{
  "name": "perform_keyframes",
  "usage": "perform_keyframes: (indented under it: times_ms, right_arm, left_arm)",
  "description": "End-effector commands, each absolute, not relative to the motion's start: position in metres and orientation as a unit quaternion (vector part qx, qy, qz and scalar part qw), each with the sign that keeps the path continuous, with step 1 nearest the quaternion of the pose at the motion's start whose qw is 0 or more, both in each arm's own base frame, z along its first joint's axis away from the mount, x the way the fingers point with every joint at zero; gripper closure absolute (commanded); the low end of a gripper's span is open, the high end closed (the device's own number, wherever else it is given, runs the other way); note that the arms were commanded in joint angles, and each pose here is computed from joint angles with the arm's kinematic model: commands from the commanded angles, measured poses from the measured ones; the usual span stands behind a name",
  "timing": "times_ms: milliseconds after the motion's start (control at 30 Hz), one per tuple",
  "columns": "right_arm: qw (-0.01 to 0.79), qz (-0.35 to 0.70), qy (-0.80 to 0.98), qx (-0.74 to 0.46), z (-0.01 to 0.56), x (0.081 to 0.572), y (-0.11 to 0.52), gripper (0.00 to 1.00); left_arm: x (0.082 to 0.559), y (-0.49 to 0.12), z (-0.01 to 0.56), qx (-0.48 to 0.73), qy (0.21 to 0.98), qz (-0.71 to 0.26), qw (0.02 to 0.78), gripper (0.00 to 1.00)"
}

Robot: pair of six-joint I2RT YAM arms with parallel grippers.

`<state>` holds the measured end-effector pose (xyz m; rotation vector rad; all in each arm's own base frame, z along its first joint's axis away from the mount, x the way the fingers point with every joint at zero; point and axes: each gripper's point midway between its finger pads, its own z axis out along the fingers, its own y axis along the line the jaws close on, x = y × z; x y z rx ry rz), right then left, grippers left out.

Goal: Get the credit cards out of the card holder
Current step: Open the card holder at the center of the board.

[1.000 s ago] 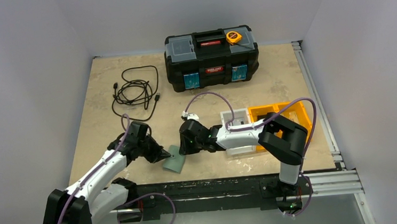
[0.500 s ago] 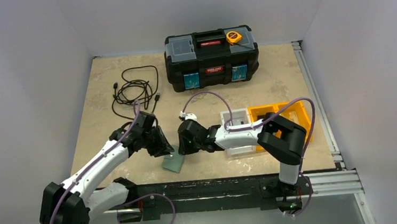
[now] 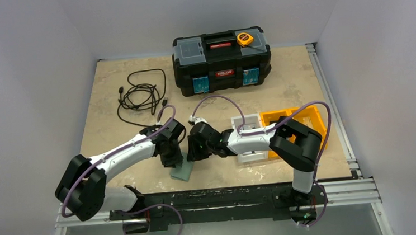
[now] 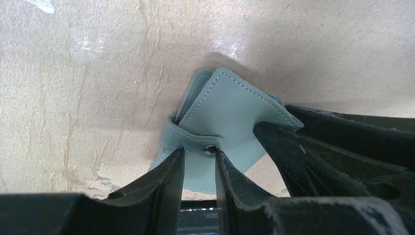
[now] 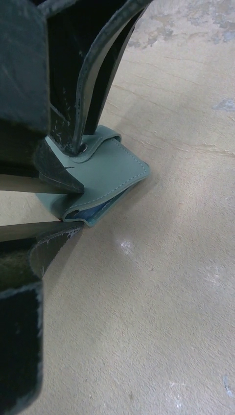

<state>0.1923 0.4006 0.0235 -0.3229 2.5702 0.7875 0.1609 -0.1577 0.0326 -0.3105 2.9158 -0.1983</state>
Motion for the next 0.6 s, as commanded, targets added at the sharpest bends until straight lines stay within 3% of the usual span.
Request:
perform_keyframes:
  times_ms: [0, 567]
  right_arm:
    - [0.194, 0.233, 0.944, -0.132, -0.011, 0.186, 0.375, 1.0]
    - [0.188, 0.238, 0.944, -0.126, -0.015, 0.185, 0.372, 1.0]
  left_arm:
    - [0.185, -0.173, 0.041, -0.089, 0.983, -0.068, 0.144, 0.7]
    - [0.188, -0.171, 0.019, -0.08, 0.988, 0.0, 0.13, 0.67]
